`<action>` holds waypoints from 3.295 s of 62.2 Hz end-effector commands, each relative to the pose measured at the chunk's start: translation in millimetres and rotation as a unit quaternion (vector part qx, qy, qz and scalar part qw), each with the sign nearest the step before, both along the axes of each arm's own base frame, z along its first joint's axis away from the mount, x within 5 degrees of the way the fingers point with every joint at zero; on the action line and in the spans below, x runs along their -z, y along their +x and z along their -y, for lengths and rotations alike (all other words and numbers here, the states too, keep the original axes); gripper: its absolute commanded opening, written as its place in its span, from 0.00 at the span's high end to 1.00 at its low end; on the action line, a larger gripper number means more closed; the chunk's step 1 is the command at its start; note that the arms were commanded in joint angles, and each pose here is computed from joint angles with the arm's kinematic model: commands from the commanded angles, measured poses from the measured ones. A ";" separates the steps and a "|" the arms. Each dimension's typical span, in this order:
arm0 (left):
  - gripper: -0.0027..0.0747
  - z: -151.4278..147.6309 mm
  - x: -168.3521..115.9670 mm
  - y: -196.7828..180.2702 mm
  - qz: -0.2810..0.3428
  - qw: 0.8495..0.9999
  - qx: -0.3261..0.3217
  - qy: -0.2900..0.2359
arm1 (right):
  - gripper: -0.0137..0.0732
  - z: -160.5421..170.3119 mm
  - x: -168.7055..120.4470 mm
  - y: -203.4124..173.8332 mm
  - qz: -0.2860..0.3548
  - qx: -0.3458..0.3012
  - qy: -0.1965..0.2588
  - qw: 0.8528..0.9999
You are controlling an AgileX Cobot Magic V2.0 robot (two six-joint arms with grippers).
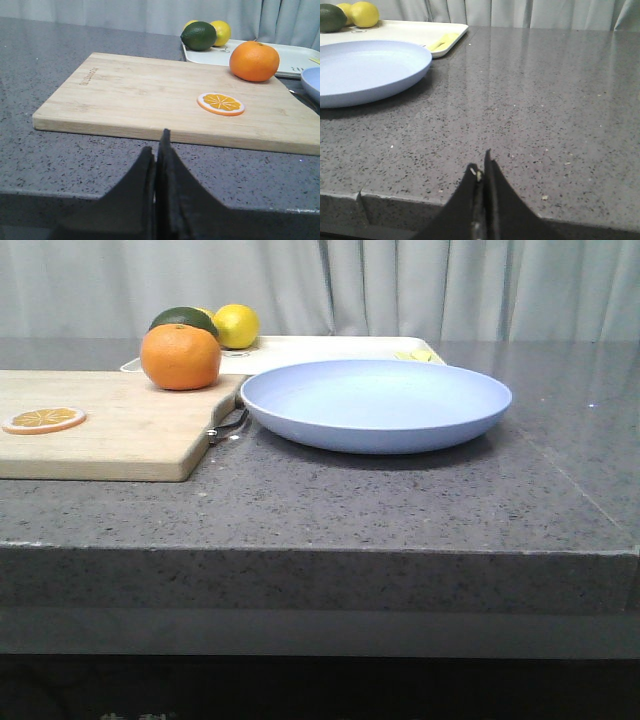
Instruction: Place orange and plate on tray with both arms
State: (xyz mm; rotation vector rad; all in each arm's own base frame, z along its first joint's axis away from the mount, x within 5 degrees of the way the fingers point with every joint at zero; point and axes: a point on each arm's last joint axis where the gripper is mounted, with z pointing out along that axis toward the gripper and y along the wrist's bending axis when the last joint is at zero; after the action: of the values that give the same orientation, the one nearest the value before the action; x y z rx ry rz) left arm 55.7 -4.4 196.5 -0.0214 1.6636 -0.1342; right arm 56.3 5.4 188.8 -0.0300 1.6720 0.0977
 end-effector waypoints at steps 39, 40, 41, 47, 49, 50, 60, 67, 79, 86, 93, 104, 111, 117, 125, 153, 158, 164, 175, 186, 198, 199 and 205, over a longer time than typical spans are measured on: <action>0.99 -0.4 -7.0 -1.0 0.048 0.999 -0.003 -0.010 | 0.91 0.9 -9.1 -1.0 0.048 0.004 0.000 0.999; 0.99 -0.4 -7.0 -1.0 0.048 0.999 -0.003 -0.010 | 0.91 0.9 -9.1 -1.0 0.048 0.004 0.000 0.999; 0.99 -0.4 -7.0 -1.0 0.048 0.999 -0.003 -0.010 | 0.91 0.9 -9.1 -1.0 0.048 0.004 0.000 0.999; 0.99 -0.4 -7.0 -1.0 0.048 0.999 -0.003 -0.010 | 0.91 0.9 -9.1 -1.0 0.048 0.004 0.000 0.999; 0.99 -0.4 -7.0 -1.0 0.048 0.999 -0.003 -0.010 | 0.91 0.9 -9.1 -1.0 0.048 0.004 0.000 0.999; 0.99 -0.4 -7.0 -1.0 0.048 0.999 -0.003 -0.010 | 0.91 0.9 -9.1 -1.0 0.048 0.004 0.000 0.999; 0.99 -0.4 -7.0 -1.0 0.048 0.999 -0.003 -0.010 | 0.91 0.9 -9.2 -1.0 0.049 0.004 0.000 0.999; 0.99 -0.4 -7.0 -1.0 0.048 0.999 -0.003 -0.010 | 0.91 0.9 -9.2 -1.0 0.049 0.004 0.000 0.999; 0.99 -0.4 -7.0 -1.0 0.048 0.999 -0.003 -0.010 | 0.91 1.0 -10.4 -1.0 0.055 0.005 0.000 0.998; 0.99 -0.4 -7.8 -1.0 0.053 0.998 -0.002 -0.015 | 0.91 1.2 -12.1 -1.0 0.063 0.006 0.001 0.998; 0.99 -0.5 -11.9 -1.2 0.074 0.997 -0.003 -0.029 | 0.91 1.8 -17.0 -1.2 0.090 0.010 0.005 0.996; 0.99 -1.6 -24.5 -2.7 0.144 0.989 -0.007 -0.034 | 0.91 2.0 -34.9 -4.4 0.116 0.010 0.007 0.993; 0.99 -2.1 -36.1 -5.3 0.178 0.983 -0.008 -0.037 | 0.91 1.6 -52.8 -9.1 0.122 0.006 0.008 0.992; 0.99 -2.0 -49.8 -8.3 0.185 0.982 -0.006 -0.035 | 0.91 1.4 -70.2 -14.7 0.129 0.002 0.008 0.992; 0.99 -1.8 -77.2 -11.6 0.187 0.982 -0.004 -0.035 | 0.91 0.7 -90.9 -15.2 0.118 -0.001 0.008 0.993; 0.99 4.0 -144.5 68.0 0.040 0.999 -0.002 0.037 | 0.91 -4.3 -161.1 61.0 0.013 -0.003 0.001 1.000; 0.99 4.9 -142.8 79.3 0.030 0.999 -0.001 0.037 | 0.91 -4.9 -160.9 71.3 -0.002 -0.002 0.000 1.000; 0.99 5.5 -141.5 85.1 0.030 0.999 0.000 0.037 | 0.91 -5.3 -156.6 79.3 -0.017 -0.002 -0.001 1.000; 0.99 5.6 -142.0 86.3 0.034 0.999 0.000 0.037 | 0.91 -5.4 -155.9 81.4 -0.019 -0.002 -0.001 1.000; 0.87 5.7 -143.0 86.3 0.040 0.999 0.000 0.036 | 0.75 -5.3 -156.4 81.5 -0.016 -0.001 -0.001 1.000; 0.32 5.7 -144.7 86.3 0.049 0.998 0.000 0.036 | 0.23 -5.3 -156.6 81.5 -0.015 -0.001 -0.001 1.000; 0.28 5.7 -144.7 86.3 0.049 0.998 0.000 0.036 | 0.18 -5.3 -156.6 81.5 -0.015 -0.001 -0.001 1.000; 0.12 5.8 -145.8 86.3 0.055 0.998 0.000 0.035 | 0.08 -5.3 -156.6 81.5 -0.015 -0.001 -0.001 1.000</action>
State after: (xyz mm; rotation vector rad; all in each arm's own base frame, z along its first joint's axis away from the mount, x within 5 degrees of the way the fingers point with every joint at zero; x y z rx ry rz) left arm 141.3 -9.6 320.8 0.0393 1.6886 -0.0655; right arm 135.6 11.5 325.7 -0.0343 1.8214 0.1109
